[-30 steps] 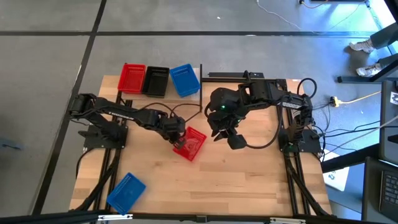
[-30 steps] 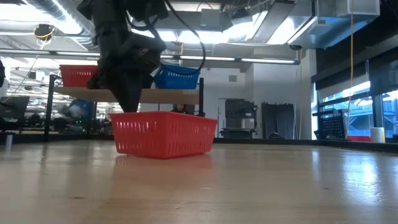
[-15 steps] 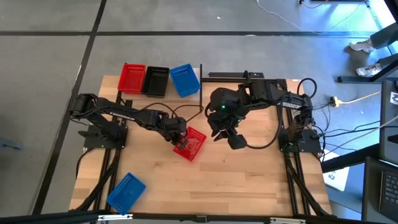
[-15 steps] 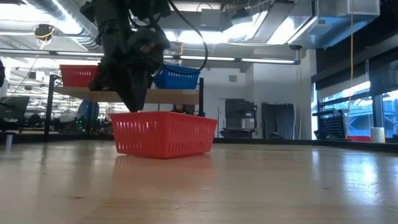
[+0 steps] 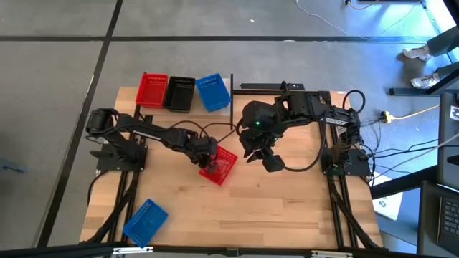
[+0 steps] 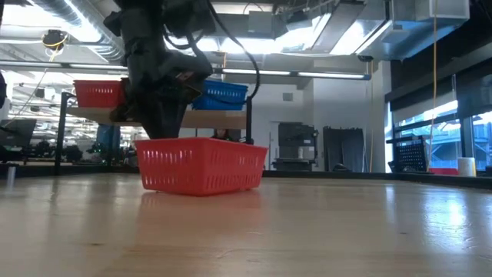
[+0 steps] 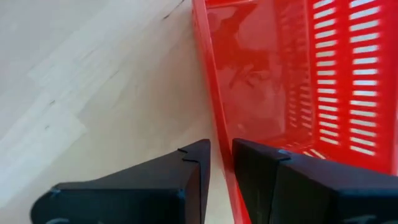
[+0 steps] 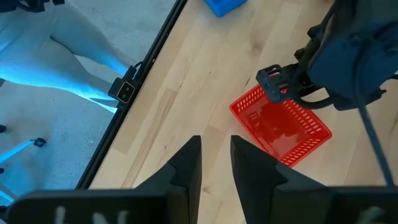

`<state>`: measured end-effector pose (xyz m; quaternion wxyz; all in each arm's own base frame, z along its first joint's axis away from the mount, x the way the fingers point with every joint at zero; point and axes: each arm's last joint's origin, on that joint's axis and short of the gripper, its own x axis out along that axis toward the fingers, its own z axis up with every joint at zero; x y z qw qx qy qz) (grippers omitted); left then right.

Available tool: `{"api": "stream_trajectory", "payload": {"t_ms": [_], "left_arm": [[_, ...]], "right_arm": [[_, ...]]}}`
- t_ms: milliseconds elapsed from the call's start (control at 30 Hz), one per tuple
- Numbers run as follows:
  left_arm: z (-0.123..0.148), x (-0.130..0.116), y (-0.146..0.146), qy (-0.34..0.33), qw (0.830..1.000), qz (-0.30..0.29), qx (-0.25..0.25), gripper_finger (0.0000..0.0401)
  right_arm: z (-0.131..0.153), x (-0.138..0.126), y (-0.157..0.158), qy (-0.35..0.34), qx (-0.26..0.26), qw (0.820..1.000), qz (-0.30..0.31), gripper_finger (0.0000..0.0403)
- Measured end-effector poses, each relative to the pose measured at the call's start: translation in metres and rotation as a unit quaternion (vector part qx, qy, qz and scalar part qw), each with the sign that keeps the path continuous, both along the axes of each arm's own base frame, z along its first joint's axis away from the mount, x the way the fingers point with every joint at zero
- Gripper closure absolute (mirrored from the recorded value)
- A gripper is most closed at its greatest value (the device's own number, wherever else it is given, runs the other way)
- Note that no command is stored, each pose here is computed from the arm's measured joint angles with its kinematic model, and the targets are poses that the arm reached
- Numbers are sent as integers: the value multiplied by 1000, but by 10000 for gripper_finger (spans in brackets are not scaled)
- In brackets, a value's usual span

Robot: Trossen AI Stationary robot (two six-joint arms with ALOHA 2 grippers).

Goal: Stack baskets on shelf by color
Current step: Stack the red bin on the stacked red bins on the shelf

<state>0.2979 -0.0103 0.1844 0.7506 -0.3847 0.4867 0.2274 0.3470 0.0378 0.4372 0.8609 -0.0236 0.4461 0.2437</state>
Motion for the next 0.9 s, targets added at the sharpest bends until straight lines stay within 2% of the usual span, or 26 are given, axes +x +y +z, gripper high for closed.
{"api": "stream_trajectory", "payload": {"t_ms": [233, 367, 433, 600, 767, 900], "left_arm": [[-4, 2, 0, 4, 999, -45, 25, 344], [-4, 2, 1, 5, 997, -60, 47, 379], [-4, 1, 1, 6, 997, -63, 46, 393], [1, -1, -1, 0, 997, -78, 15, 397], [35, -10, -3, -35, 995, -96, -20, 399], [80, -31, -2, -43, 995, -90, -14, 399]], "right_arm": [[0, 0, 0, 0, 0, 1000, 0, 318], [0, 0, 0, 0, 0, 1000, 0, 318], [0, 0, 0, 0, 0, 1000, 0, 318], [0, 0, 0, 0, 0, 1000, 0, 318], [0, 0, 0, -1, -1, 1000, 1, 318], [0, 0, 0, -1, -1, 1000, 1, 318]]}}
